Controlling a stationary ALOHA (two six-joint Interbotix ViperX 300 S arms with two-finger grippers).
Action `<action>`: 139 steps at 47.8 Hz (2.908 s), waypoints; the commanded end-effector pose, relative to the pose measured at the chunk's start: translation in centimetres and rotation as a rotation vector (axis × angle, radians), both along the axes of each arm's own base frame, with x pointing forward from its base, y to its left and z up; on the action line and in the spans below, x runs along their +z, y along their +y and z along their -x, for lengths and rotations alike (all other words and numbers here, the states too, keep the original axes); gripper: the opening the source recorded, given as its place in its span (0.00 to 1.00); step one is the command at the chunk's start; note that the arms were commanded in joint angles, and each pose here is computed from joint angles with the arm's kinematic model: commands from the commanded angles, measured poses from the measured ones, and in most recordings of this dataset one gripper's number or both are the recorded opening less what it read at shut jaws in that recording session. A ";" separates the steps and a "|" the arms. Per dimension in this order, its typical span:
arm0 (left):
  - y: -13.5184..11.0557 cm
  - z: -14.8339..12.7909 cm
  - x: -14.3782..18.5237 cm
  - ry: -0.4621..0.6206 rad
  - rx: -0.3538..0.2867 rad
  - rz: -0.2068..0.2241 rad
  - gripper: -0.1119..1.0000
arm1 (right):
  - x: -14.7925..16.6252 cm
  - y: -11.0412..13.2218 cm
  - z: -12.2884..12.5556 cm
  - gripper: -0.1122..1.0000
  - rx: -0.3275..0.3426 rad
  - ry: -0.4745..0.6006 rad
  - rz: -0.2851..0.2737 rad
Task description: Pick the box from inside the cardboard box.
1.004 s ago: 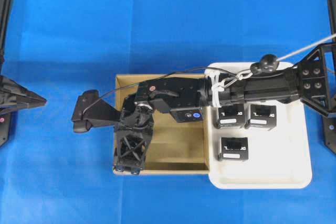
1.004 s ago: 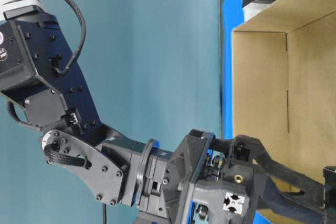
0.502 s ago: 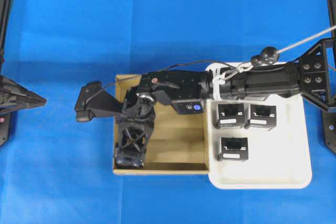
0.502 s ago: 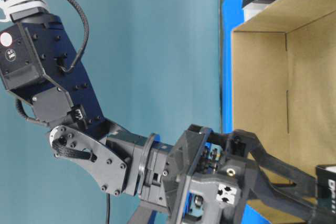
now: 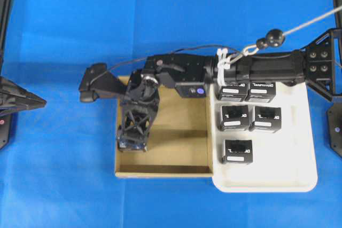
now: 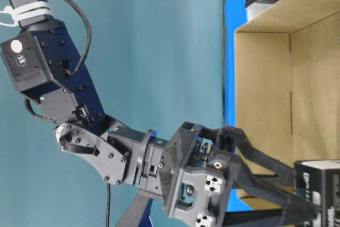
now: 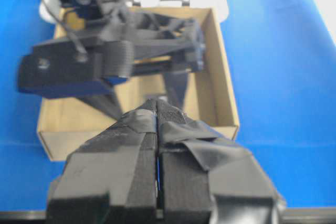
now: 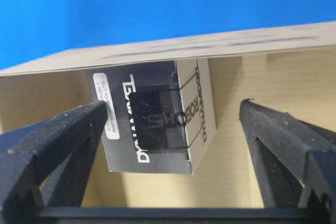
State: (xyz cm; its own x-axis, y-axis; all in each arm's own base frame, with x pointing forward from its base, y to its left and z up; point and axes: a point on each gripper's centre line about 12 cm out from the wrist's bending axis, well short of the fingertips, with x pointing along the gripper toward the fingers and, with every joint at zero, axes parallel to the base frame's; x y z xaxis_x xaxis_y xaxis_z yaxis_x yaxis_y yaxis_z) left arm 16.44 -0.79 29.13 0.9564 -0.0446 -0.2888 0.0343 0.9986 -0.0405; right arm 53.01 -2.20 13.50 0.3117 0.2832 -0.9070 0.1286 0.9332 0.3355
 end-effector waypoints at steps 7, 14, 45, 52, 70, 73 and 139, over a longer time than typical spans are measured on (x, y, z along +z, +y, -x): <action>0.0 -0.1 1.1 -0.023 0.000 0.000 0.04 | 0.0 -1.8 0.1 1.00 -0.023 -0.002 0.009; 0.0 -0.1 1.1 -0.022 0.001 0.000 0.04 | 0.0 -2.6 0.1 1.00 -0.023 -0.010 0.015; 0.0 -0.1 1.2 -0.023 0.000 -0.003 0.04 | 2.3 -2.6 0.1 1.00 -0.018 -0.054 0.024; 0.0 0.0 1.4 -0.031 -0.001 -0.003 0.04 | 4.7 -2.6 0.0 1.00 -0.014 -0.100 0.030; 0.0 0.3 1.9 -0.054 0.000 0.000 0.04 | 15.1 -1.6 1.9 1.00 0.103 -0.122 0.024; 0.0 0.3 2.0 -0.055 0.000 0.000 0.04 | 17.0 -1.6 2.3 1.00 0.134 -0.127 0.043; -0.1 0.6 2.6 -0.063 -0.008 0.002 0.04 | 6.2 1.4 2.0 1.00 0.225 0.013 0.247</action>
